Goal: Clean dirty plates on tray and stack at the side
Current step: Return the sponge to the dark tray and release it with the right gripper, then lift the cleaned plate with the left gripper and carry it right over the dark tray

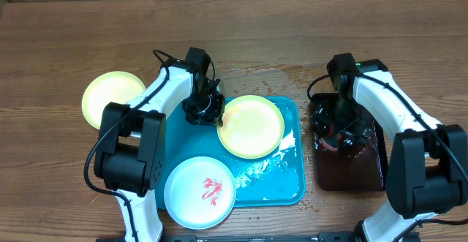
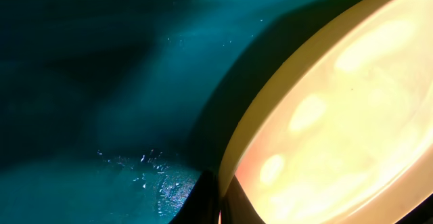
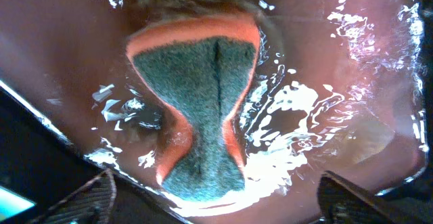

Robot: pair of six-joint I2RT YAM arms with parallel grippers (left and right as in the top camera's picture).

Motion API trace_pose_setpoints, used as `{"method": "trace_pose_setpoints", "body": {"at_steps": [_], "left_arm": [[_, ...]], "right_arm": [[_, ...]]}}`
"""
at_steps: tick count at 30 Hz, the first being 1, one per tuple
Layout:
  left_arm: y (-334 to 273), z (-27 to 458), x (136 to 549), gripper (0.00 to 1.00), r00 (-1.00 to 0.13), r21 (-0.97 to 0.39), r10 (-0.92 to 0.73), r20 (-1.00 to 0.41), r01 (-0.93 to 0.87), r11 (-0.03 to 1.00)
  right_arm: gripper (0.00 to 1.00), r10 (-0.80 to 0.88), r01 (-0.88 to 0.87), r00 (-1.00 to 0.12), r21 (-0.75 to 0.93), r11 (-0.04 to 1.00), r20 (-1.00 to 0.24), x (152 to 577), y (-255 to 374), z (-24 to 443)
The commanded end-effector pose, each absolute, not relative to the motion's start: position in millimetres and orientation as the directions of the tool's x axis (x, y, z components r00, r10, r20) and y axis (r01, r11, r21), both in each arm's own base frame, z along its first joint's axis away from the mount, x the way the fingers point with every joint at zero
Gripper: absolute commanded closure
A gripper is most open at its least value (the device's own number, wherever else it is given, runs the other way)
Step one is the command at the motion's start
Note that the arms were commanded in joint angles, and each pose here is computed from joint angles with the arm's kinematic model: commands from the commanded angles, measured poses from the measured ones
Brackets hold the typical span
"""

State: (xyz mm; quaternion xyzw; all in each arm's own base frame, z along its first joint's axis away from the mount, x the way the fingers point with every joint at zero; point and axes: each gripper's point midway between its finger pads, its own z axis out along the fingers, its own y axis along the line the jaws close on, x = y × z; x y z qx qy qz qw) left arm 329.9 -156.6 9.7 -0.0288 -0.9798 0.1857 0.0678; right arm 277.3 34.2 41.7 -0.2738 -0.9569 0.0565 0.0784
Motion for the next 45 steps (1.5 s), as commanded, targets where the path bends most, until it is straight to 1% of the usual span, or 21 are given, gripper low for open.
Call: {"method": "trace_pose_setpoints", "body": {"at_steps": [1,4,7,12,16,21,24,27,30,33,34,40,45], "left_arm": [[-159,11,338,0.96,-0.991,-0.36,0.069,0.113,0.024,0.933],[-166,15,338,0.96,-0.99,-0.36,0.088,0.11,0.043,0.932],[-176,26,341,0.96,-0.989,-0.359,0.113,0.095,0.072,0.93],[-194,58,355,0.96,-0.987,-0.336,0.158,0.038,0.136,0.932],[-204,81,362,0.96,-0.983,-0.315,0.185,-0.004,0.177,0.932],[-210,90,364,0.96,-0.982,-0.316,0.189,-0.017,0.184,0.931],[-216,91,361,0.96,-0.979,-0.311,0.201,-0.02,0.197,0.93],[-227,92,356,0.96,-0.972,-0.276,0.232,-0.031,0.232,0.933],[-240,97,352,0.96,-0.963,-0.22,0.261,-0.06,0.268,0.938],[-258,108,350,0.96,-0.947,-0.16,0.301,-0.112,0.316,0.935],[-273,120,350,0.96,-0.929,-0.125,0.333,-0.16,0.354,0.927],[-304,159,354,0.96,-0.873,-0.017,0.379,-0.307,0.403,0.915],[-323,174,351,0.96,-0.826,0.045,0.414,-0.383,0.431,0.901]], "right_arm": [[0.0,0.521,0.512,-0.85,-0.115,0.852,0.078,289,37,53],[0.0,0.515,0.508,-0.856,-0.1,0.855,0.055,301,38,69],[0.0,0.505,0.501,-0.863,-0.097,0.86,0.013,314,36,94],[0.0,0.491,0.495,-0.868,-0.066,0.866,-0.076,337,33,153],[0.0,0.513,0.52,-0.847,-0.014,0.854,-0.142,349,25,202],[0.0,0.542,0.529,-0.805,0.122,0.84,-0.241,360,1,271],[0.0,0.529,0.466,-0.788,0.257,0.847,-0.315,367,-7,312],[0.0,0.527,0.417,-0.758,0.336,0.844,-0.384,365,-17,345],[0.0,0.531,0.411,-0.724,0.343,0.845,-0.44,360,-32,363],[0.0,0.511,0.392,-0.72,0.331,0.858,-0.471,355,-38,370],[0.0,0.504,0.385,-0.72,0.329,0.862,-0.477,353,-37,372],[0.0,0.494,0.351,-0.733,0.363,0.863,-0.468,354,-29,374],[0.0,0.453,0.275,-0.76,0.401,0.874,-0.466,355,-16,377]]}}
